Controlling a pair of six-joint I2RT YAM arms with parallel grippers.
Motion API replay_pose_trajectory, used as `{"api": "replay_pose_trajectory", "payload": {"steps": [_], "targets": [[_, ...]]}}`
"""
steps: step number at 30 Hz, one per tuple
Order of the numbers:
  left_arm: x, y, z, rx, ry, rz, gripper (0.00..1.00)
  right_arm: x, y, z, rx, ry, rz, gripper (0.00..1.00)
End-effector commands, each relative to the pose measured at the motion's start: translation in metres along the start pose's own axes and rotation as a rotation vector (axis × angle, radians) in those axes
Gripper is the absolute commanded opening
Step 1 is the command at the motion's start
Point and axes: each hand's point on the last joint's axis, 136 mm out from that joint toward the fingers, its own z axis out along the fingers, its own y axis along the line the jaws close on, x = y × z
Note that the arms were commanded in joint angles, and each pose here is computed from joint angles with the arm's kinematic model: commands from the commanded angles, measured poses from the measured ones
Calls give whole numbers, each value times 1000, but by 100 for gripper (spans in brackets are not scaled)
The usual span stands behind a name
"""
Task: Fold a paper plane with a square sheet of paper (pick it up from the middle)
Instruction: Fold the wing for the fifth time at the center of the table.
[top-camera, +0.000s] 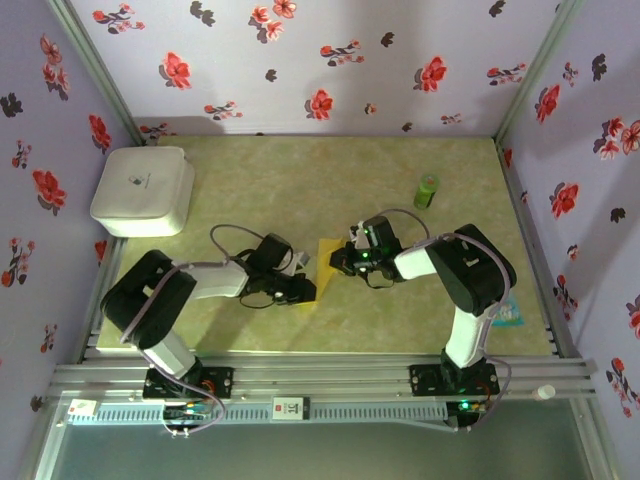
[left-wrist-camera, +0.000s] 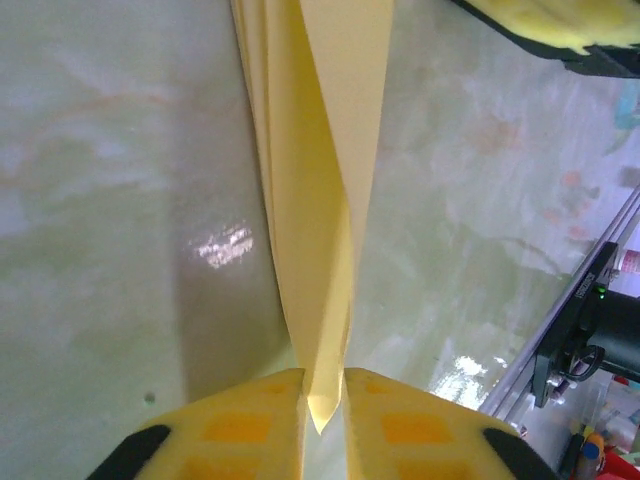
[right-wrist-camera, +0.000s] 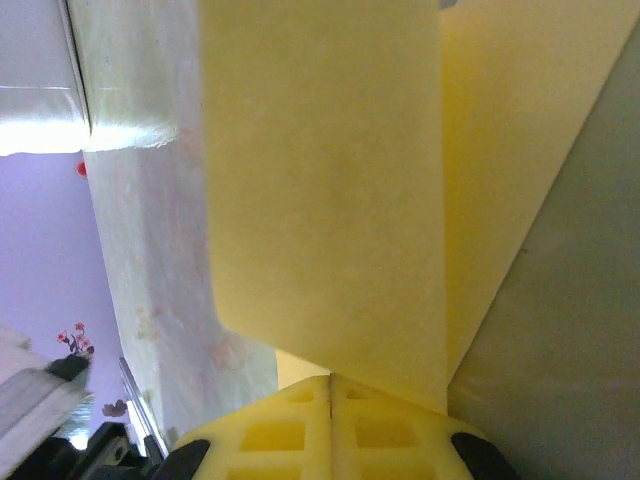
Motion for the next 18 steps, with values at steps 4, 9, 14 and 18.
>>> {"api": "replay_pose_trajectory", "payload": {"steps": [4,9,14,18], "targets": [[-18,-11,-28,-11,-119,-10,20,6,-25,10,89,2,43,5],[-43,-33,-31,61,-157,-9,10,5,-25,11,87,-1,46,6],[-64,-48,-17,126,-147,-16,4,6,-26,12,86,3,53,6],[-71,-41,-2,113,-129,-46,2,5,-24,12,82,0,51,6]]}}
